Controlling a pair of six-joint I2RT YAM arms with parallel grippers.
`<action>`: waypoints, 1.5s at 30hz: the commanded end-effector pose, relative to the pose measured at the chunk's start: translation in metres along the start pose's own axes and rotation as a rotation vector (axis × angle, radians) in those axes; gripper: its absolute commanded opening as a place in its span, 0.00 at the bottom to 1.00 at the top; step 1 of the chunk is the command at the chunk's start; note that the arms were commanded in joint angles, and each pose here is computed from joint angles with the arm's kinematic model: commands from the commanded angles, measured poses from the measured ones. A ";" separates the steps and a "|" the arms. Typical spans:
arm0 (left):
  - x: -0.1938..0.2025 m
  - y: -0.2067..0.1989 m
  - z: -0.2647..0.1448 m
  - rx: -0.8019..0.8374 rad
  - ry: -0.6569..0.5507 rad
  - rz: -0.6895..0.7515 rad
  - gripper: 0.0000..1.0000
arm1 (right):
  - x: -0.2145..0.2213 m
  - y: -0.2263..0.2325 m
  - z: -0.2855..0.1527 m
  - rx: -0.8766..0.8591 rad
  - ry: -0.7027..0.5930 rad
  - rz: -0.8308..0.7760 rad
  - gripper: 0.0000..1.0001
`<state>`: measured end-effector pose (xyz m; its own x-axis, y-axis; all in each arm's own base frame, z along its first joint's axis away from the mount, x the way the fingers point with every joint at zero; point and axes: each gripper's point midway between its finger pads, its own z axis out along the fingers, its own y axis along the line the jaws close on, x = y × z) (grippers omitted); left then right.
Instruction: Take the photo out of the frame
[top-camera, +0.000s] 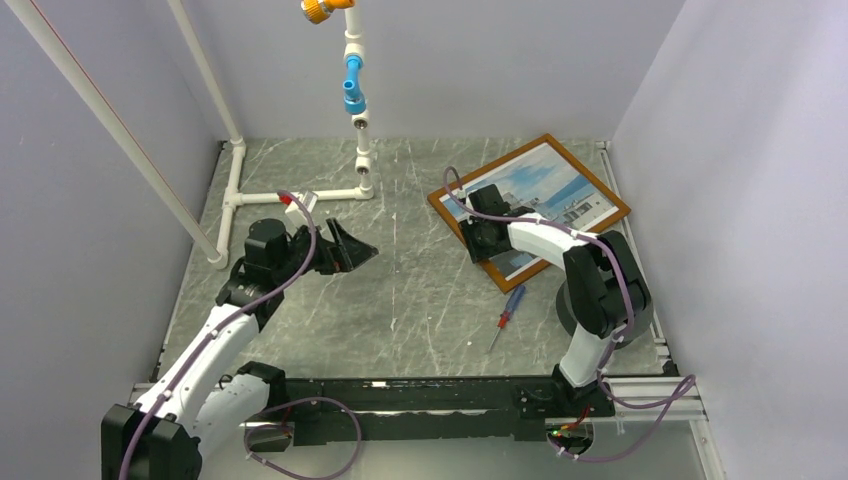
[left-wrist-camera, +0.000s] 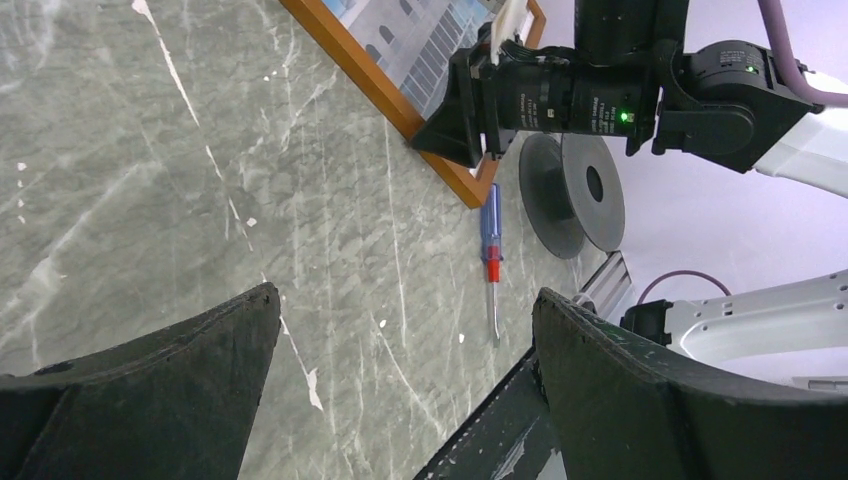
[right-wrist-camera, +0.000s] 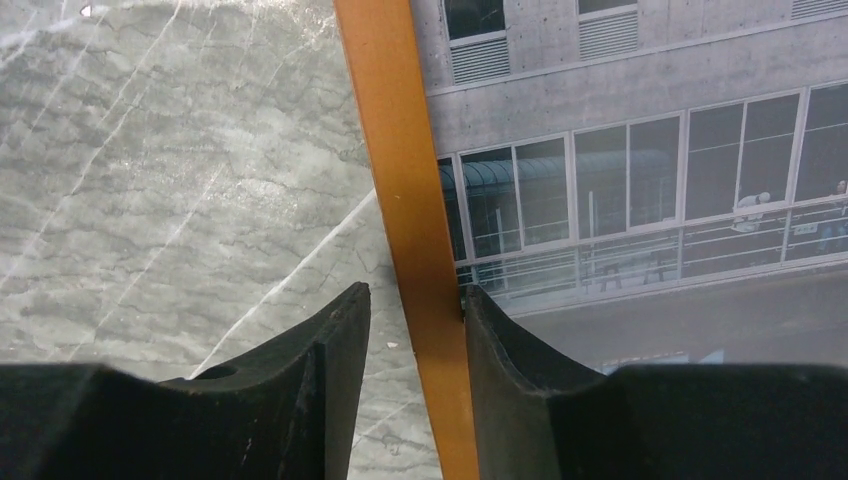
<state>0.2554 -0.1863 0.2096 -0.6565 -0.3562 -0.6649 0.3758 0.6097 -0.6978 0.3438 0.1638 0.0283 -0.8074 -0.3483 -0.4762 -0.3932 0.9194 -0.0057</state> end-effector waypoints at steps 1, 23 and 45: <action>0.000 -0.013 0.004 0.058 0.002 0.015 0.99 | -0.008 -0.002 0.001 0.025 -0.038 -0.012 0.41; 0.015 -0.011 0.007 0.017 0.036 -0.059 0.99 | -0.045 0.014 -0.004 0.155 -0.117 -0.173 0.10; 0.029 0.012 0.020 -0.034 -0.027 -0.476 0.99 | -0.069 0.142 -0.084 -0.144 -0.247 -0.277 0.00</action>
<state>0.2463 -0.2008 0.1749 -0.7523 -0.5619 -0.3440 0.0530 0.4688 -0.8817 0.3160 0.2727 0.0938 -0.6074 -0.5469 -0.5762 -0.6116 0.7848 -0.1001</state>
